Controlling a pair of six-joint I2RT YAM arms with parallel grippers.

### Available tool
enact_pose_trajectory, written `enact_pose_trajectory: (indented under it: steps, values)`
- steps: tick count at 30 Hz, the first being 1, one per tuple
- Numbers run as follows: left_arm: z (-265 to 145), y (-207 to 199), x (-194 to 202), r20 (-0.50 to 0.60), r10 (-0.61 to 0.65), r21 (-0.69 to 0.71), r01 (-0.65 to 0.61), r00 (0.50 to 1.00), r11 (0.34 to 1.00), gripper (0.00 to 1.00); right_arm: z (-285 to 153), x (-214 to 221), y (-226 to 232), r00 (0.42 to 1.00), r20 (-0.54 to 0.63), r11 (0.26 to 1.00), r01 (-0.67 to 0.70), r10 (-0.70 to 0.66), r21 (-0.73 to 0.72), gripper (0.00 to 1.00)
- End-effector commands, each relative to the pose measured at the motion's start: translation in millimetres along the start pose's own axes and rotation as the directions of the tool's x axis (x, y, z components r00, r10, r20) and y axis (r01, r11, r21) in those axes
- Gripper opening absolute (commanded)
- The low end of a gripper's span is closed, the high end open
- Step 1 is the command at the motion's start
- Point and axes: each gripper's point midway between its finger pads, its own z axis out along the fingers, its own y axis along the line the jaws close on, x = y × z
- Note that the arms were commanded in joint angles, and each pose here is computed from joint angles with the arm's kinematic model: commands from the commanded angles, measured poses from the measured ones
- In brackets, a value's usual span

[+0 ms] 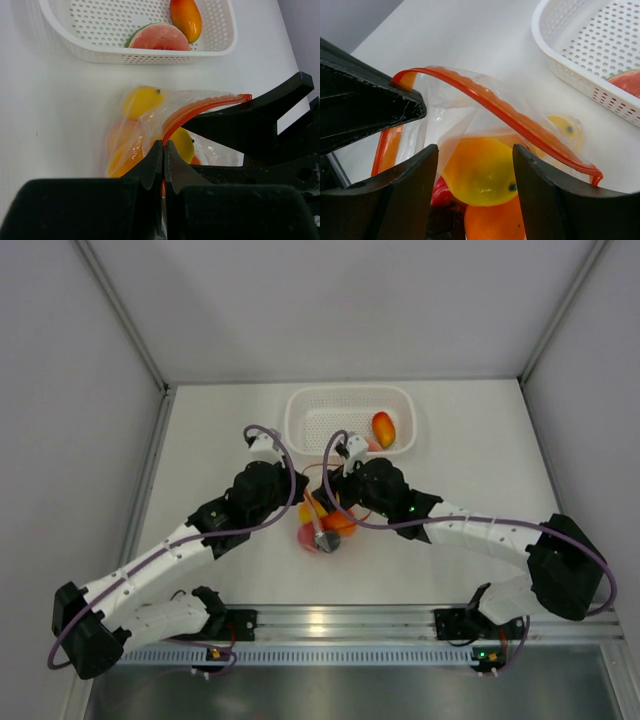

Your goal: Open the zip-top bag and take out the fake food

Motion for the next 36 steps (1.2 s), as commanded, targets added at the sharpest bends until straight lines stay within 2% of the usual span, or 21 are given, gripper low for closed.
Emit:
enact_pose_trajectory:
  steps: [1, 4, 10, 17, 28, 31, 34, 35, 36]
  values:
    - [0.5, -7.8, -4.8, 0.007, -0.017, 0.024, 0.017, 1.0, 1.0, 0.0, 7.9, -19.2, -3.8, 0.999, 0.045, 0.998, -0.03, 0.027, 0.062, 0.63]
    - [1.3, -7.0, -3.3, 0.003, -0.023, 0.019, 0.023, 1.0, 1.0, 0.0, 10.3, -5.6, -18.7, 0.998, 0.0, 0.987, -0.058, 0.059, 0.15, 0.65]
    - [1.8, -3.4, -1.9, 0.01, -0.059, 0.001, 0.059, 0.998, 0.998, 0.0, 4.1, 14.1, -28.1, 0.965, -0.03, 0.936, -0.246, 0.261, 0.252, 0.66]
    - [2.7, -3.3, 1.9, 0.023, -0.119, 0.017, 0.119, 0.993, 0.993, 0.0, 10.4, 32.2, -0.9, 0.889, -0.041, 0.886, -0.448, 0.456, 0.123, 0.68]
    - [-0.5, 4.0, 8.8, 0.035, -0.147, 0.019, 0.147, 0.988, 0.989, 0.0, 29.9, 48.2, 15.2, 0.82, -0.115, 0.828, -0.556, 0.561, 0.077, 0.73]
    - [-1.4, 4.9, 8.7, 0.04, -0.15, 0.02, 0.15, 0.988, 0.989, 0.0, 31.6, 53.0, 22.7, 0.794, -0.14, 0.805, -0.591, 0.592, 0.048, 0.7]
    - [-3.0, 5.6, 6.3, 0.051, -0.151, 0.02, 0.151, 0.987, 0.988, 0.0, 30.6, 50.6, 27.0, 0.786, -0.137, 0.796, -0.605, 0.602, 0.021, 0.56]
    - [-3.6, 5.6, 5.4, 0.054, -0.149, 0.021, 0.149, 0.987, 0.989, 0.0, 27.4, 49.4, 26.5, 0.787, -0.13, 0.795, -0.607, 0.603, 0.019, 0.44]
    - [-3.4, 6.3, 5.4, 0.056, -0.148, 0.019, 0.147, 0.987, 0.989, 0.0, 25.8, 46.8, 25.8, 0.789, -0.12, 0.796, -0.605, 0.603, 0.018, 0.41]
